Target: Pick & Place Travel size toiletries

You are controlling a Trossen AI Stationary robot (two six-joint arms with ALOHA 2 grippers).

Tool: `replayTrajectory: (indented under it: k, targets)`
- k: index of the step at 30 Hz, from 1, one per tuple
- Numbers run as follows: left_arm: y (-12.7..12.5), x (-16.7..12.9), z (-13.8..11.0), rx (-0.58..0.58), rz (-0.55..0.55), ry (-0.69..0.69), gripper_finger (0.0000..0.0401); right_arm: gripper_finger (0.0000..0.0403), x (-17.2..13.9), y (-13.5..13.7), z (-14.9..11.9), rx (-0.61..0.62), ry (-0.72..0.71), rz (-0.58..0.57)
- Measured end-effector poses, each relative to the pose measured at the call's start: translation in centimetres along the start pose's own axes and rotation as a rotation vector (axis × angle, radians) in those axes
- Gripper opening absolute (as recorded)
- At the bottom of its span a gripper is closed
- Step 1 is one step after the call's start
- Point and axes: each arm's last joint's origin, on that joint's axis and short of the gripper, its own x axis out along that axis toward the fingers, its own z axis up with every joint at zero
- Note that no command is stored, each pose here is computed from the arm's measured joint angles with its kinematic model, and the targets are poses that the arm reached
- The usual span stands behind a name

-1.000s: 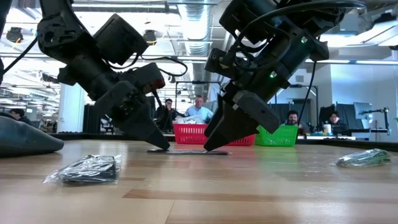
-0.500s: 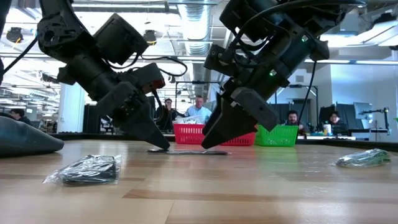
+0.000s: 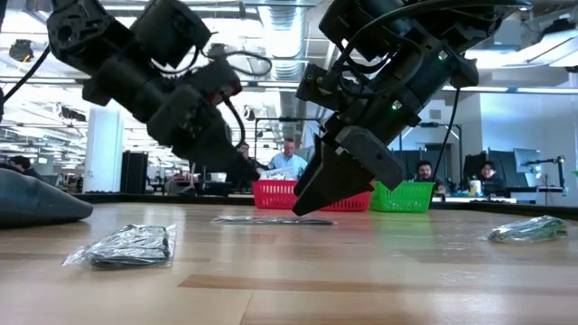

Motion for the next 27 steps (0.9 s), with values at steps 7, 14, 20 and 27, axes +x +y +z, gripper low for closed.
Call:
replayTrajectory:
  k: [7, 14, 20, 27]
  targets:
    - [0.1, 1.0, -1.2, 0.003, 0.010, 0.043, 0.0000, 0.0249, 0.0, 0.1, 0.0, -0.002, -0.001, 0.002]
    - [0.1, 1.1, -1.2, -0.001, 0.009, 0.040, 0.0000, 0.0249, 0.0, 0.1, 0.0, 0.003, 0.000, 0.002]
    - [0.1, 1.1, -1.2, -0.001, 0.007, 0.041, 0.0000, 0.0249, 0.0, 0.1, 0.0, 0.004, 0.000, 0.003]
    - [0.1, 1.7, -1.9, -0.002, 0.009, 0.073, 0.0000, 0.0249, 0.0, 0.1, 0.0, 0.006, 0.000, 0.003]
